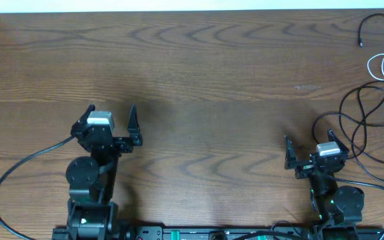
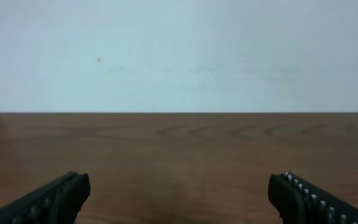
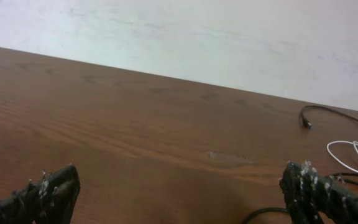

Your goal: Untangle cables

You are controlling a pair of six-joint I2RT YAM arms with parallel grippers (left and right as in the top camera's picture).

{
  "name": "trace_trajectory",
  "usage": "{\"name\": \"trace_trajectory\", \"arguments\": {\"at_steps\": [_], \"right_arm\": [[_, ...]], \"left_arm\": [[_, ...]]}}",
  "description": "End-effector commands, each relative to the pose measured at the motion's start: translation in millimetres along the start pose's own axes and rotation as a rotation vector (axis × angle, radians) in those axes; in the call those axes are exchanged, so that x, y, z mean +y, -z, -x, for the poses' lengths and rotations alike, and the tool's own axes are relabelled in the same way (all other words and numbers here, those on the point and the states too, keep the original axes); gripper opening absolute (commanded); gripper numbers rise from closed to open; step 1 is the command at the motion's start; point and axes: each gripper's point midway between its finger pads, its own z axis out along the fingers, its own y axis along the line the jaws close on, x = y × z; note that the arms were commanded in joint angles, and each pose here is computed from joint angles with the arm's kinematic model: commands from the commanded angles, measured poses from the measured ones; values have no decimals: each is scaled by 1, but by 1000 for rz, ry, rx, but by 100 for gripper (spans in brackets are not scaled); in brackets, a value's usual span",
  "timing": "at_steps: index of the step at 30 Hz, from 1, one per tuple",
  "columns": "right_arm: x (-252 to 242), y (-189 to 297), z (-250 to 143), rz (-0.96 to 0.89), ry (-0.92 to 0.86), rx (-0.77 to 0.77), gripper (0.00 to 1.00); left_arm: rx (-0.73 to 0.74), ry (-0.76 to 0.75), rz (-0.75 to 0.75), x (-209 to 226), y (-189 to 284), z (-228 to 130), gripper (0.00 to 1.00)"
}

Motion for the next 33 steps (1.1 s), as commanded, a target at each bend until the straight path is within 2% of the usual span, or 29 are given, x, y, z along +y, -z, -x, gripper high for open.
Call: {"name": "trace_trajectory", "arguments": {"at_steps": [1, 13, 17, 24, 33], "right_arm": [[-3, 0, -1, -15, 3, -1, 99], [-3, 0, -1, -15, 3, -1, 99], [-3, 0, -1, -15, 3, -1, 99], [-3, 0, -1, -15, 3, -1, 99], [-3, 0, -1, -15, 3, 0, 99]], "left_arm": [[-43, -38, 53, 13, 10, -11, 98], [-102, -53, 102, 27, 28, -65, 97], [-91, -52, 108, 28, 30, -70, 97], [72, -39, 119, 30, 33, -111, 97], [67, -41, 125, 31, 33, -110, 97]]}}
